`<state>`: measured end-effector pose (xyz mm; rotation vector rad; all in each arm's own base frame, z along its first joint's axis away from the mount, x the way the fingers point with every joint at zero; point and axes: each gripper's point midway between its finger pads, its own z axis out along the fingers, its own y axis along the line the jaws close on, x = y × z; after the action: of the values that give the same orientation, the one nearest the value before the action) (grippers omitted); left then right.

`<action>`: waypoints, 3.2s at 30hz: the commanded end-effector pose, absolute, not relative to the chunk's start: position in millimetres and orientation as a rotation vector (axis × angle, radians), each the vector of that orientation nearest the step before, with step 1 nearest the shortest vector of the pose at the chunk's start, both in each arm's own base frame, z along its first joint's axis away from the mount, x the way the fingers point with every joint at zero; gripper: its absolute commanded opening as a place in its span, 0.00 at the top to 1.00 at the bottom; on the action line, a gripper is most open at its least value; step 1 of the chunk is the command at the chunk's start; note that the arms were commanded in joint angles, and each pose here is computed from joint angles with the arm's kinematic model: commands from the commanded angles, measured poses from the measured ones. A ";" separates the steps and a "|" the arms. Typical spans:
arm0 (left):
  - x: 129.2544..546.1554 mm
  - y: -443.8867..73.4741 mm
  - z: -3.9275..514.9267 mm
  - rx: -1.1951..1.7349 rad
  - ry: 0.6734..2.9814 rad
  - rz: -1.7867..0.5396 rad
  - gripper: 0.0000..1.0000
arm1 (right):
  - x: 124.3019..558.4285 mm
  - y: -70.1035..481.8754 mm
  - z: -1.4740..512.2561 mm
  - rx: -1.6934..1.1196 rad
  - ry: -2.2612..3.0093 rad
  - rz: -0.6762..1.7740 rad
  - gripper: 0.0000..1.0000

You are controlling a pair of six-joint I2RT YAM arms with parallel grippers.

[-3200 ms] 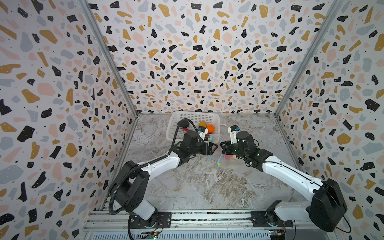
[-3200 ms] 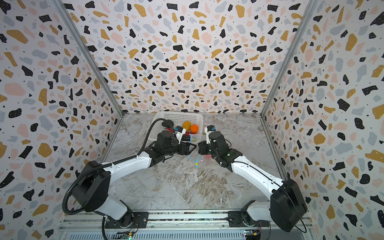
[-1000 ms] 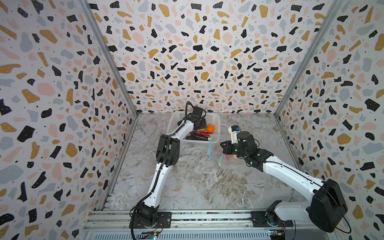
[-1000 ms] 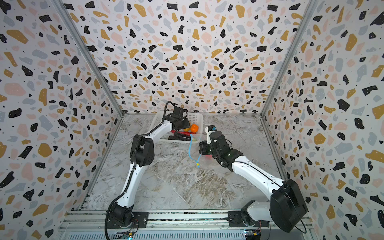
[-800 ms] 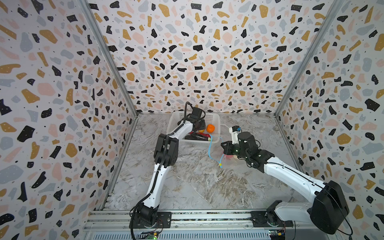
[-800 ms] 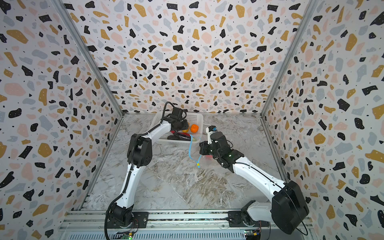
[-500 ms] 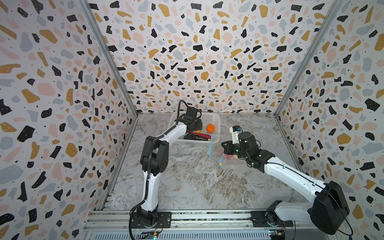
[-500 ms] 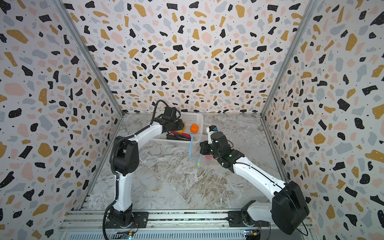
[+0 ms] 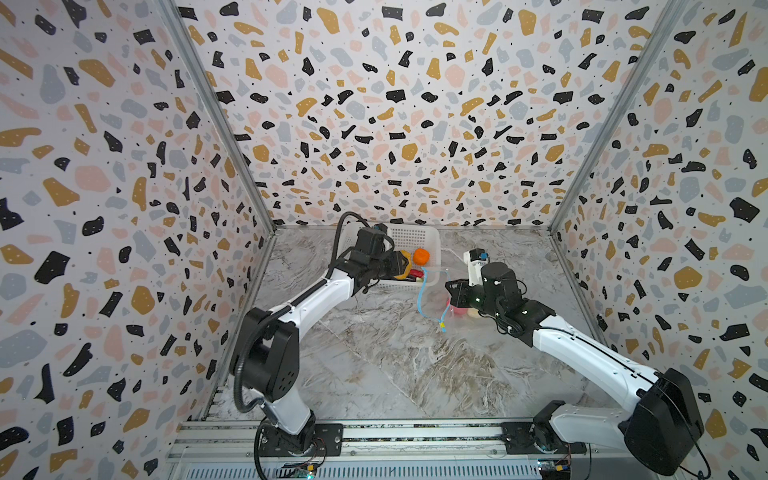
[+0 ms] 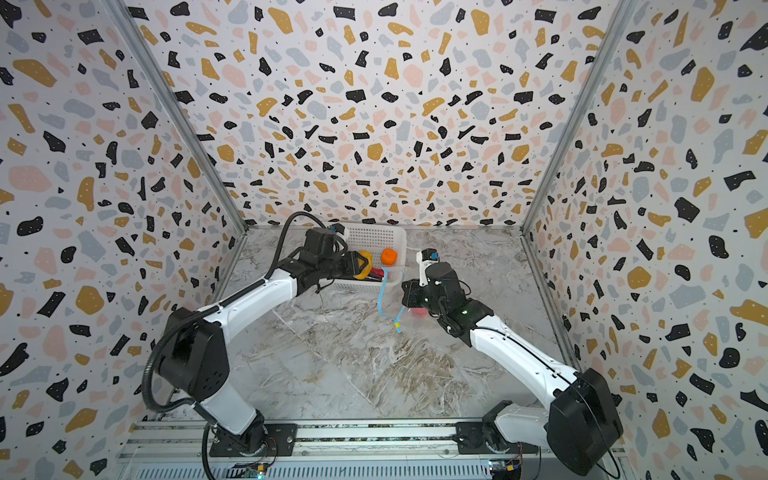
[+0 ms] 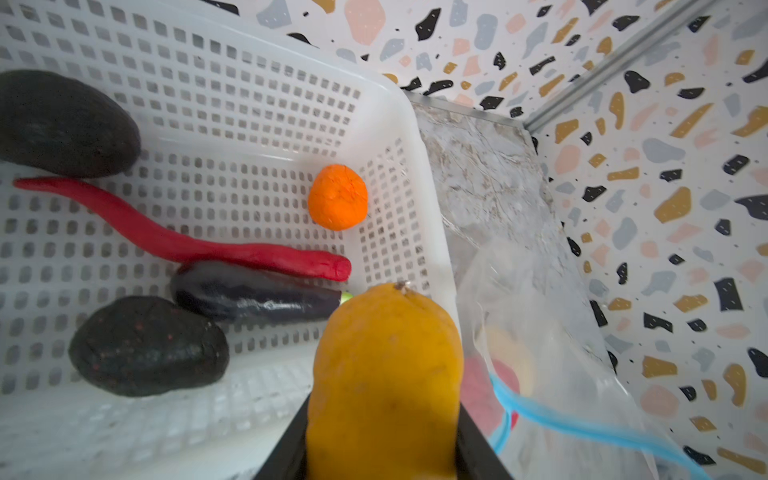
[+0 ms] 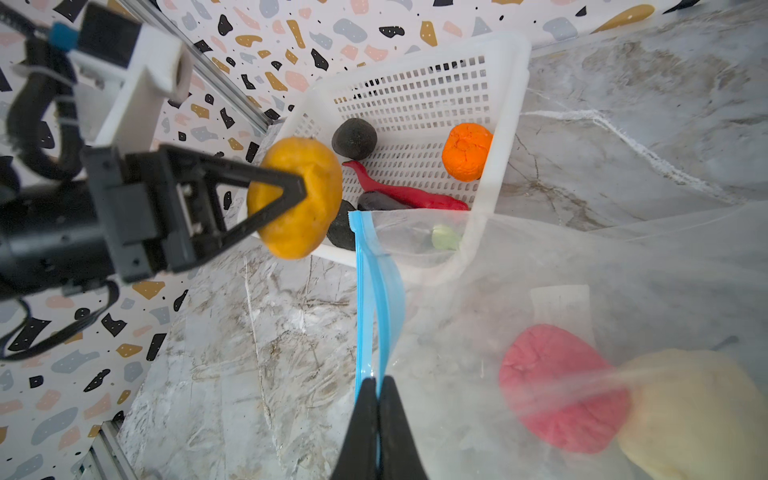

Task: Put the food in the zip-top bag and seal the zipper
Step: 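Carry the yellow mango with the left gripper into the bag opening, then open the left gripper inside the bag and move it back to the basket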

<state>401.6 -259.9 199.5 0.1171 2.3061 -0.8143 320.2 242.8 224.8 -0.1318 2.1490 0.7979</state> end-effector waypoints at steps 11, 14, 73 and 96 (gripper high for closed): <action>324.4 -312.5 236.4 0.418 2.084 -1.043 0.55 | 315.8 240.0 236.3 -0.115 2.120 0.829 1.00; 323.6 -317.7 233.8 0.425 2.088 -1.055 0.55 | 314.7 238.7 236.8 -0.113 2.121 0.825 1.00; 341.6 -363.3 160.8 0.547 2.250 -0.974 0.40 | 316.9 254.2 244.2 -0.147 2.133 0.812 1.00; 347.5 -341.9 190.4 0.480 2.207 -0.853 0.30 | 320.4 253.0 233.9 -0.121 2.150 0.811 1.00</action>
<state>340.0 -346.7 156.6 0.5038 2.2893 -0.8951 315.6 252.0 220.5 -0.1334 2.1868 0.7967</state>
